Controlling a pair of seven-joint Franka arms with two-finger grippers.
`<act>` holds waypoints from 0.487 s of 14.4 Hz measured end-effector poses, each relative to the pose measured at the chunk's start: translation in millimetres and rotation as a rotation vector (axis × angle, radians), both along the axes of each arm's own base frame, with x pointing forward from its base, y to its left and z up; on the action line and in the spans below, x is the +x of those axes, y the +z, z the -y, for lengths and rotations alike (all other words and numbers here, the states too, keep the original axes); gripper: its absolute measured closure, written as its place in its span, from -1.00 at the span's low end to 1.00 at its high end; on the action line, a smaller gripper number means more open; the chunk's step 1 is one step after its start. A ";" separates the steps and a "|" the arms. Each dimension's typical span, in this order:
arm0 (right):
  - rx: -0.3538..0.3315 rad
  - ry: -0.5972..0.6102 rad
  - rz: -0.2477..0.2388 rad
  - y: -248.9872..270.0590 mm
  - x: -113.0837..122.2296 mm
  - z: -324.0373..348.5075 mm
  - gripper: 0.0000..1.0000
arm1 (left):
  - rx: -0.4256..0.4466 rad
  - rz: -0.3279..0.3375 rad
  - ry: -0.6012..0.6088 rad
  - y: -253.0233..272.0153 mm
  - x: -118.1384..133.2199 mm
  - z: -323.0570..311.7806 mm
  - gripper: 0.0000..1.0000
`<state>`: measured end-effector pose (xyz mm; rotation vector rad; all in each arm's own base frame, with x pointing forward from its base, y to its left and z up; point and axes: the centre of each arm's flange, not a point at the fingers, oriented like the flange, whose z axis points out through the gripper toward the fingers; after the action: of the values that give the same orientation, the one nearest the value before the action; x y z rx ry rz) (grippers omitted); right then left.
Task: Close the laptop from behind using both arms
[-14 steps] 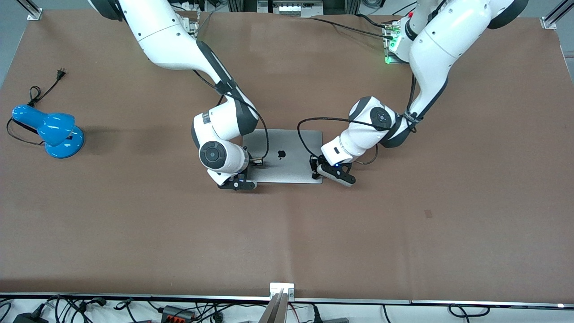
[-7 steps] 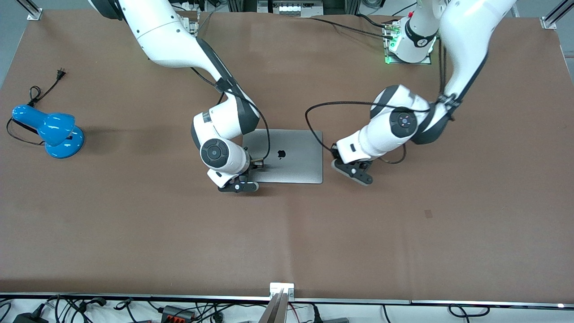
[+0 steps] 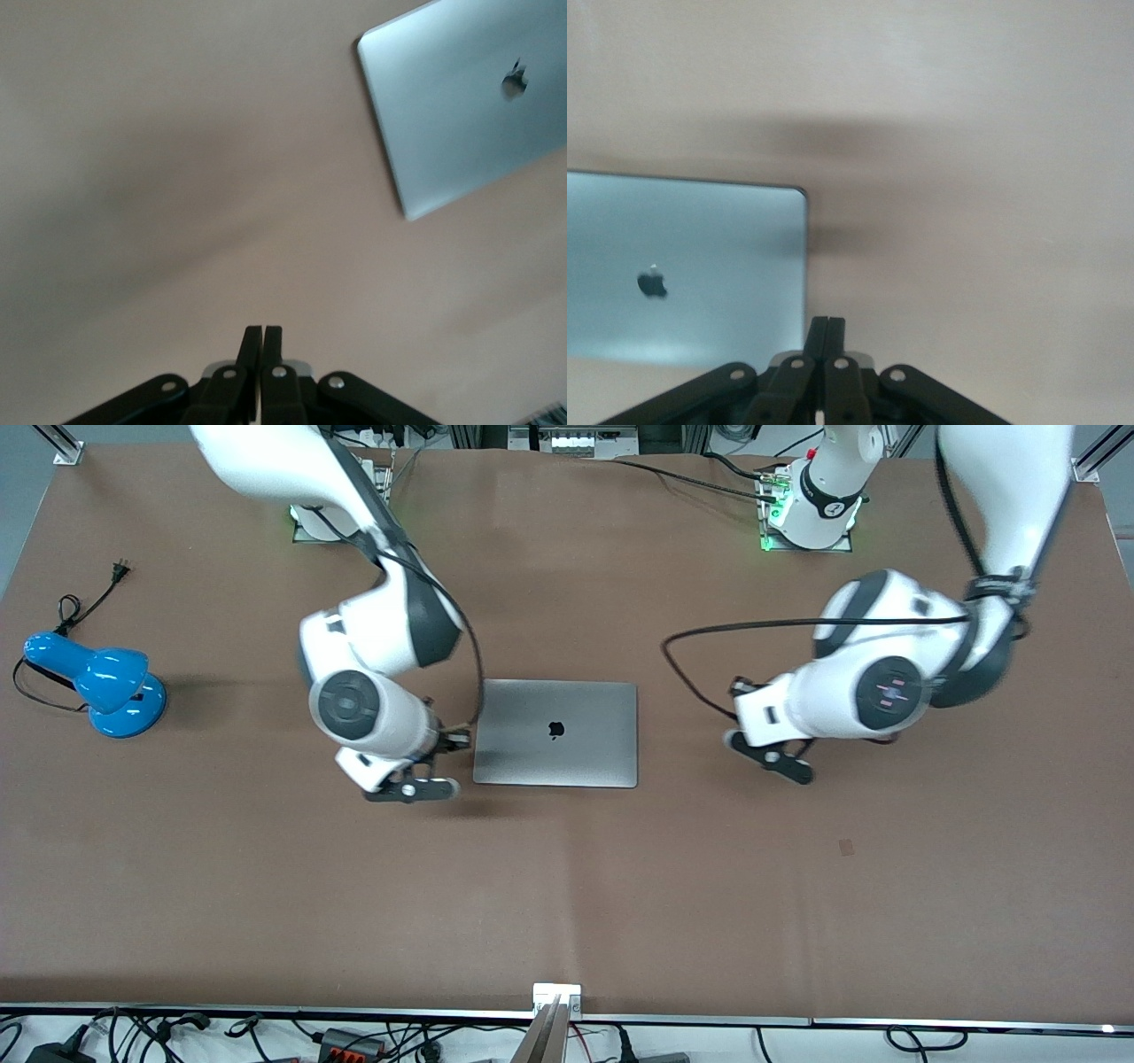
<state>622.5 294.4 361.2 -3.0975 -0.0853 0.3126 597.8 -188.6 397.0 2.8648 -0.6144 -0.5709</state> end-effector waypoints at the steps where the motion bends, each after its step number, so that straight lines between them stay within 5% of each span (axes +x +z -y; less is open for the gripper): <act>1: 0.004 0.005 -0.011 16.8 2.5 19.6 0.97 | 0.007 -0.018 0.017 9.6 3.5 -17.1 0.63; 3: 0.011 -0.022 -0.018 48.2 8.7 63.0 0.67 | 0.013 -0.014 0.058 28.5 10.0 -48.2 0.25; 7: 0.012 -0.083 0.043 103.5 13.6 119.8 -0.14 | 0.038 0.002 0.122 59.9 9.2 -93.9 -0.52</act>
<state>636.1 174.6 464.7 -3.0854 0.0395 0.2427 607.0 -94.8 456.9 2.9133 -0.4293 -0.5670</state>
